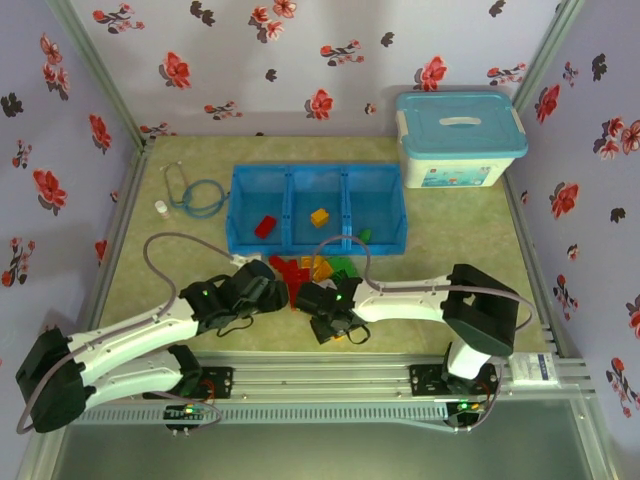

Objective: Sort the legos into containers by color
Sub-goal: Pick up the lego from the bottom-center of the table, then place the lego in the container.

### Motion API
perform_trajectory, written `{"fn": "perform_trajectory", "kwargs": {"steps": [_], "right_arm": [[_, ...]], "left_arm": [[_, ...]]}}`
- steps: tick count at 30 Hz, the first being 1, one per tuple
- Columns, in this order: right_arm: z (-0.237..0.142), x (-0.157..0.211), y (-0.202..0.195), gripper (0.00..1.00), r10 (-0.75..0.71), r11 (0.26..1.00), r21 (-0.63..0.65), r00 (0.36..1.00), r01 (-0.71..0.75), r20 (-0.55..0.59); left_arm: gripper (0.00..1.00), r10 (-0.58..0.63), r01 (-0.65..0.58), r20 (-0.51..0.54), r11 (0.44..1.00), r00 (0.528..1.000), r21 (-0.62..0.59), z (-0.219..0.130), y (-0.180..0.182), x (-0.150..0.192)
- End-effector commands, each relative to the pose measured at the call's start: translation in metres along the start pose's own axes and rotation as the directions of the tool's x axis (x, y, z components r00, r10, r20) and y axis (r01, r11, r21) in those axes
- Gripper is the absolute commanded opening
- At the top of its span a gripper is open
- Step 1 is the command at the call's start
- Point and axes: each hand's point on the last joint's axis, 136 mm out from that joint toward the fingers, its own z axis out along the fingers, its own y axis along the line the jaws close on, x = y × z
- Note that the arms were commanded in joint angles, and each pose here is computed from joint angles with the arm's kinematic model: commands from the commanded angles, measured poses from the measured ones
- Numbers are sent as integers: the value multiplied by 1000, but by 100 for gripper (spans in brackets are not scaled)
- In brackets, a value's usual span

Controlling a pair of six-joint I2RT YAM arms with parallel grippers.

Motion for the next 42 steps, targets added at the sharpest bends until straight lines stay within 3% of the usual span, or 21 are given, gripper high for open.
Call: {"fn": "perform_trajectory", "kwargs": {"steps": [1,7,12,19,25,32,42], "right_arm": [[-4,-3,6,52,4,1000,8,1000,-4,4],[-21,-5,0,33,-3,998,62,1000,1,25],[-56,-21,-5,31,-16,996,85,994,7,106],[-118,-89,-22,31,4,997,75,966,-24,259],[-143,-158,-49,31,85,994,31,944,-100,320],[-121,-219,-68,31,132,990,19,951,-143,281],[-61,-276,-97,30,190,975,74,962,-208,197]], "left_arm": [[63,-3,3,-2,1000,1000,-17,-1,10,3],[62,-10,10,5,1000,1000,-22,-2,16,2],[62,1,-1,8,1000,1000,-23,-4,17,1],[62,11,-11,11,1000,1000,-18,-6,15,-1],[62,2,-2,23,1000,1000,-12,-14,19,-1],[61,-1,2,33,1000,999,-26,-23,29,0],[62,-2,3,137,1000,991,-10,-69,37,-26]]}}
